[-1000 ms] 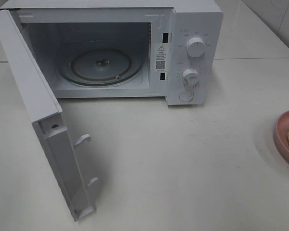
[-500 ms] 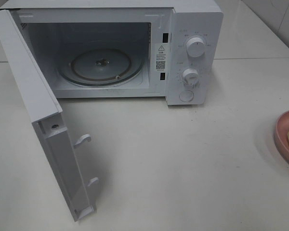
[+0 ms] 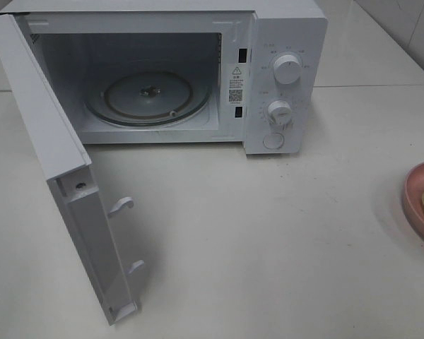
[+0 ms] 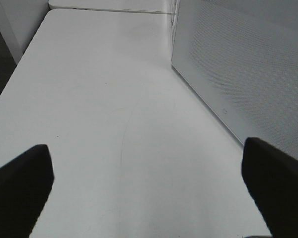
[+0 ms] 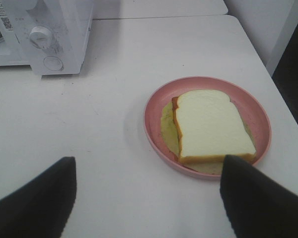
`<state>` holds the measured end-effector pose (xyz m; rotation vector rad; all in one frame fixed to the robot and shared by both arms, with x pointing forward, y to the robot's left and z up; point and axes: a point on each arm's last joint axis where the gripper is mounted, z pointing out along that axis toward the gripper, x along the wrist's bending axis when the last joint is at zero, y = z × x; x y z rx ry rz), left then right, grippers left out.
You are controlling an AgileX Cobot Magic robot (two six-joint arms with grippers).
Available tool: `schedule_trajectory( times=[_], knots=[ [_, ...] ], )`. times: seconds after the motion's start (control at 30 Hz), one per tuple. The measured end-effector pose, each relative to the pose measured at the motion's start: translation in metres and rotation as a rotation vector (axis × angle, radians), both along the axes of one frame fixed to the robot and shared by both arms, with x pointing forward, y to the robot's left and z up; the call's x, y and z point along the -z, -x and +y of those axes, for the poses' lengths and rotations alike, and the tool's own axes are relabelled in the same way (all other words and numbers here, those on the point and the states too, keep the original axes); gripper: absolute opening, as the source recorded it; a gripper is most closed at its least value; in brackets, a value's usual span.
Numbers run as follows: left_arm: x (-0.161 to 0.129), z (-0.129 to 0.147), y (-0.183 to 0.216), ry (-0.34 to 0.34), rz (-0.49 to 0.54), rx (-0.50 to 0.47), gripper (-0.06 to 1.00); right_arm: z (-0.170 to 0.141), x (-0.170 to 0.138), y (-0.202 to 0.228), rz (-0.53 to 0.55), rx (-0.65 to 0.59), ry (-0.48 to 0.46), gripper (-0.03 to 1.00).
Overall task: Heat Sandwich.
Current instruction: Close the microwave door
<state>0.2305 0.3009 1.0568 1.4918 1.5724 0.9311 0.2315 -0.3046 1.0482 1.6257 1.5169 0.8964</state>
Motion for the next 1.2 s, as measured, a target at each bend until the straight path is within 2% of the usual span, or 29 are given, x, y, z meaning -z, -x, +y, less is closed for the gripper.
schedule_trajectory(
  times=[1.2],
  knots=[
    [0.0,0.0,0.0,0.0,0.0,0.0,0.97,0.0,0.0,0.0,0.0,0.0,0.0,0.76]
  ],
)
